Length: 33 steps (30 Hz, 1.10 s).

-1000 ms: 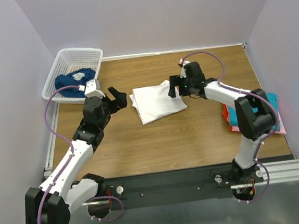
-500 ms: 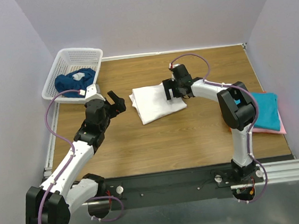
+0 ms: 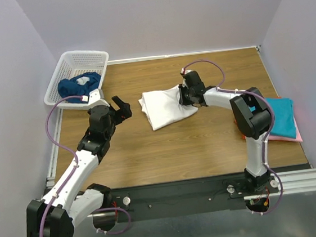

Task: Fold and stack the t-shirts
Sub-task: Neatly place the folded tshirt to the corner

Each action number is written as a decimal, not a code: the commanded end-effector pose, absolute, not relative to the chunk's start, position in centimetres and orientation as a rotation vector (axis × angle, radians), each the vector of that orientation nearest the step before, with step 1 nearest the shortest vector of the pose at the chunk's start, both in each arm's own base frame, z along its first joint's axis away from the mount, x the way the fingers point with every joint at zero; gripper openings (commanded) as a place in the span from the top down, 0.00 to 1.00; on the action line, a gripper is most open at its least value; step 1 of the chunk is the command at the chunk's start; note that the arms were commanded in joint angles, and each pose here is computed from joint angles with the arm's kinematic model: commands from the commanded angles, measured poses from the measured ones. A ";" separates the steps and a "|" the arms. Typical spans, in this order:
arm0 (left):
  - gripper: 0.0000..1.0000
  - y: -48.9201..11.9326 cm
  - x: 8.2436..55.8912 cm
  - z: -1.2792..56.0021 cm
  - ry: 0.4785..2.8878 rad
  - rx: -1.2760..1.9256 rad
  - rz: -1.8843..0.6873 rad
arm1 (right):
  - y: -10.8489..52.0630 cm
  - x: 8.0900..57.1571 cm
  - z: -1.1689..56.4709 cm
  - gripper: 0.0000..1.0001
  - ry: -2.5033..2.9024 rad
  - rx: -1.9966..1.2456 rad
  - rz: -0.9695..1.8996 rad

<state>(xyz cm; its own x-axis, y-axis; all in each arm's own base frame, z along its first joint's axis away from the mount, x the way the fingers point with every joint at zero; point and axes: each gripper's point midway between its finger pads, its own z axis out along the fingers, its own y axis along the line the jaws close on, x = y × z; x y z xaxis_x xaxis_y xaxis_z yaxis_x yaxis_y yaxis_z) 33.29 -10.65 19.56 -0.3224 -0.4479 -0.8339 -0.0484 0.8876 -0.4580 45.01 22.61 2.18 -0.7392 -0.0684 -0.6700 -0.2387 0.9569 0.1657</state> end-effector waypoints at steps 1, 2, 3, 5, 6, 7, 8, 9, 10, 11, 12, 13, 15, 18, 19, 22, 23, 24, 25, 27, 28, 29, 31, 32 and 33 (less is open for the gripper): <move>0.02 -9.7 33.2 19.5 1.856 -0.392 -0.381 | 21.0 37.9 -3.5 0.80 2.652 -0.220 0.269; 0.02 -9.7 33.2 19.6 1.855 -0.390 -0.381 | 20.5 38.0 -3.1 0.84 2.638 -0.210 0.235; 0.02 -9.7 33.2 19.6 1.856 -0.392 -0.381 | 20.1 37.5 -3.0 0.90 2.640 -0.215 0.219; 0.02 -9.7 33.1 19.6 1.855 -0.385 -0.382 | 19.3 37.6 -1.2 0.95 2.591 -0.203 0.178; 0.02 -9.8 33.1 19.7 1.857 -0.379 -0.386 | 18.5 36.7 -1.3 0.99 2.599 -0.204 0.148; 0.02 -9.8 33.1 19.8 1.855 -0.375 -0.387 | 18.1 36.8 0.4 0.99 2.556 -0.199 0.137; 0.02 -9.8 33.1 19.8 1.855 -0.369 -0.389 | 16.9 36.8 0.9 0.99 2.534 -0.184 0.073; 0.02 -9.9 33.1 19.7 1.857 -0.365 -0.393 | 16.0 35.9 0.8 0.99 2.534 -0.185 0.032; 0.02 -10.0 33.0 19.8 1.858 -0.358 -0.397 | 15.3 35.8 1.3 0.99 2.518 -0.188 -0.002; 0.02 -10.1 33.0 19.8 1.857 -0.345 -0.397 | 14.4 35.9 2.9 0.99 2.473 -0.192 -0.050; 0.02 -10.2 33.0 19.8 1.858 -0.337 -0.403 | 13.7 35.4 3.2 0.99 2.477 -0.206 -0.078; 0.02 -10.5 32.9 19.9 1.861 -0.321 -0.420 | 13.0 34.7 3.4 0.99 2.478 -0.226 -0.108; 0.02 -10.8 32.8 20.1 1.854 -0.310 -0.438 | 11.8 34.2 5.6 0.99 2.439 -0.224 -0.156; 0.02 -11.0 32.7 20.5 1.840 -0.297 -0.456 | 9.7 33.2 8.4 0.99 2.396 -0.214 -0.253; 0.02 -11.0 32.6 20.6 1.838 -0.295 -0.459 | 9.2 33.0 9.0 0.99 2.387 -0.207 -0.277; 0.02 -11.0 32.5 20.6 1.828 -0.293 -0.466 | 6.7 32.4 11.8 0.99 2.337 -0.157 -0.417; 0.02 -11.1 32.5 20.7 1.825 -0.293 -0.470 | 5.6 32.5 13.0 0.99 2.304 -0.122 -0.479; 0.02 -11.1 32.4 20.8 1.822 -0.289 -0.473 | 5.2 32.3 13.8 0.99 2.293 -0.124 -0.505; 0.02 -11.1 32.4 21.0 1.818 -0.287 -0.478 | 4.7 32.1 14.8 0.99 2.271 -0.140 -0.527; 0.02 -11.1 32.3 21.2 1.810 -0.285 -0.484 | 3.7 31.8 16.0 0.99 2.236 -0.134 -0.581; 0.02 -11.1 32.2 21.2 1.808 -0.286 -0.483 | 3.2 31.6 16.9 0.99 2.212 -0.133 -0.600; 0.02 -11.0 32.2 21.4 1.802 -0.285 -0.483 | 2.4 31.4 17.7 0.99 2.188 -0.115 -0.652; 0.02 -10.9 32.1 21.6 1.792 -0.290 -0.482 | 1.5 31.1 19.0 0.99 2.159 -0.107 -0.706; 0.02 -10.9 32.1 21.5 1.791 -0.290 -0.483 | 1.0 30.9 19.9 0.99 2.135 -0.093 -0.729; 0.02 -10.8 32.1 21.6 1.789 -0.293 -0.480 | 0.8 30.7 20.2 0.99 2.136 -0.102 -0.741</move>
<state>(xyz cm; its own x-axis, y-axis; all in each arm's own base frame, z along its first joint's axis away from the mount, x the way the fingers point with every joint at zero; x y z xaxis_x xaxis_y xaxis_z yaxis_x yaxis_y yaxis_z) 32.12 -11.00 20.75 -0.3011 -0.4353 -0.8484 0.0292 0.8851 -0.4645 31.45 3.58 16.30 -0.6555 -0.2799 -0.7014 0.0878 0.8942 -0.4389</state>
